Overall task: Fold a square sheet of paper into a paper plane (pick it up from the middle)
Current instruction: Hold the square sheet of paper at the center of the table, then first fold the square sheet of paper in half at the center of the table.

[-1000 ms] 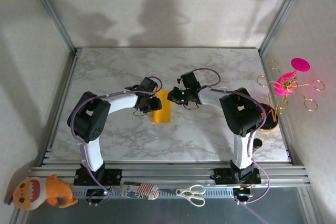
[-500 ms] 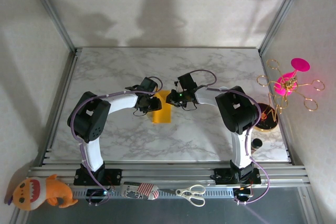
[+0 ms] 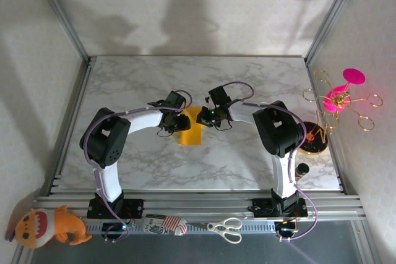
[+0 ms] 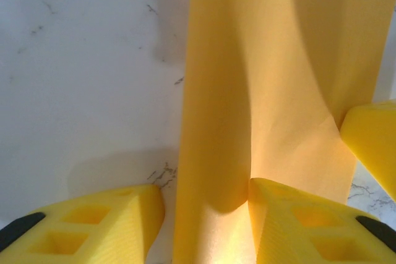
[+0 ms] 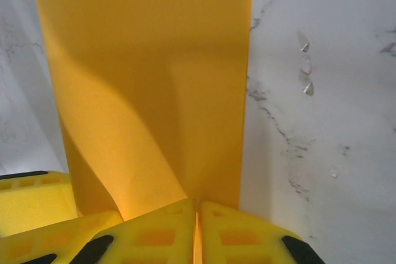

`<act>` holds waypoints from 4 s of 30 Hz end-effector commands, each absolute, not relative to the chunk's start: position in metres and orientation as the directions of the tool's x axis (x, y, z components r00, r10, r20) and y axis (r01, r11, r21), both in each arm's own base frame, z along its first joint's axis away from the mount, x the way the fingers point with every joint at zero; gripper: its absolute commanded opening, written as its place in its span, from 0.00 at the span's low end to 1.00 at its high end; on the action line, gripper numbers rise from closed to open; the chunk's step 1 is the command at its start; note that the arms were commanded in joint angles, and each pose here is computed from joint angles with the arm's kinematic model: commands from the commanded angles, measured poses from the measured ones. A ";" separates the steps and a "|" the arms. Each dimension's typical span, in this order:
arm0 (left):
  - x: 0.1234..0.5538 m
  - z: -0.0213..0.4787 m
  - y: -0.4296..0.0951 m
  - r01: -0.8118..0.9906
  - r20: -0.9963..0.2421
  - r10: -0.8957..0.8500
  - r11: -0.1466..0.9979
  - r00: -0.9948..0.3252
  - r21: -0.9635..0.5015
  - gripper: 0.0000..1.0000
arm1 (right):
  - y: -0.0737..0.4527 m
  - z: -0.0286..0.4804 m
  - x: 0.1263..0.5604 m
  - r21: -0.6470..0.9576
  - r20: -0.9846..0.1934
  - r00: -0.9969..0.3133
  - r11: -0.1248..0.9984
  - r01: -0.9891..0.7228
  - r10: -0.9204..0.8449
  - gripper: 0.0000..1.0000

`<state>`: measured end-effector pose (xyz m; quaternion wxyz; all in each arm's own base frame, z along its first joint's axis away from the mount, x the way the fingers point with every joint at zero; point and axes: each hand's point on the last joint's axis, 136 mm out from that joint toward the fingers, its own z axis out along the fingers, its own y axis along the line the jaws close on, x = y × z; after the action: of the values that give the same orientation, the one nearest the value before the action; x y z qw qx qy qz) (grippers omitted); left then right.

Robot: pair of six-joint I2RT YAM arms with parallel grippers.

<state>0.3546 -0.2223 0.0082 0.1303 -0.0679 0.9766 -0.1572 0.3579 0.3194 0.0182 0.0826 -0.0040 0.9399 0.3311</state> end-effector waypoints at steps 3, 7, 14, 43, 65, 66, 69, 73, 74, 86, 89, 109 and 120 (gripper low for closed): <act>0.330 -0.052 -0.192 -0.130 -0.135 -0.151 0.979 -0.979 -0.154 0.46 | 0.294 -0.028 0.335 0.485 -0.068 -0.997 0.874 -0.013 0.023 0.11; 0.360 0.001 -0.202 -0.137 -0.242 -0.192 0.965 -0.951 -0.226 0.50 | 0.276 -0.053 0.323 0.408 -0.031 -0.999 0.913 0.012 0.027 0.08; 0.393 0.084 -0.204 -0.142 -0.386 -0.268 0.935 -0.883 -0.324 0.53 | 0.256 -0.074 0.314 0.311 -0.012 -1.000 0.950 0.021 0.026 0.06; 0.375 0.010 -0.250 -0.027 -0.148 -0.102 0.897 -0.984 -0.441 0.11 | 0.246 -0.085 0.311 0.240 0.011 -1.000 0.971 0.005 0.002 0.03; 0.360 0.028 -0.176 -0.135 -0.155 -0.232 0.873 -0.960 -0.469 0.12 | 0.234 -0.088 0.309 0.176 0.010 -1.000 0.984 -0.018 -0.020 0.03; 0.364 0.039 -0.185 -0.125 -0.167 -0.241 0.851 -0.956 -0.510 0.12 | 0.234 -0.087 0.309 0.175 0.012 -1.000 0.984 -0.018 -0.021 0.03; 0.372 0.060 -0.207 -0.103 -0.187 -0.266 0.792 -0.946 -0.602 0.12 | 0.233 -0.088 0.308 0.171 0.015 -1.000 0.985 -0.019 -0.022 0.03; 0.368 0.052 -0.236 -0.092 -0.141 -0.244 0.744 -0.959 -0.661 0.12 | 0.232 -0.088 0.308 0.167 0.017 -1.000 0.986 -0.019 -0.022 0.03; 0.367 0.048 -0.239 -0.095 -0.131 -0.239 0.744 -0.962 -0.662 0.12 | 0.232 -0.089 0.308 0.165 0.018 -1.000 0.986 -0.019 -0.022 0.03; 0.322 -0.022 -0.204 -0.121 -0.018 -0.153 0.843 -0.988 -0.525 0.12 | 0.228 -0.093 0.301 0.156 0.041 -0.999 0.987 -0.027 -0.034 0.03; 0.304 -0.034 -0.169 -0.148 0.002 -0.164 0.885 -0.986 -0.440 0.11 | 0.224 -0.095 0.298 0.146 0.044 -0.998 0.989 -0.030 -0.037 0.03; 0.353 0.028 -0.260 -0.083 -0.090 -0.200 0.716 -0.976 -0.693 0.12 | 0.224 -0.098 0.297 0.149 0.042 -0.999 0.989 -0.016 -0.023 0.03; 0.274 -0.031 -0.188 -0.192 0.040 -0.195 0.874 -0.980 -0.446 0.12 | 0.222 -0.100 0.295 0.145 0.044 -0.999 0.989 -0.020 -0.027 0.03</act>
<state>0.3301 -0.2407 0.0133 0.0822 -0.0617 0.9364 -0.3356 0.3552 0.3138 0.0029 0.0899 -0.0537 0.9542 0.2801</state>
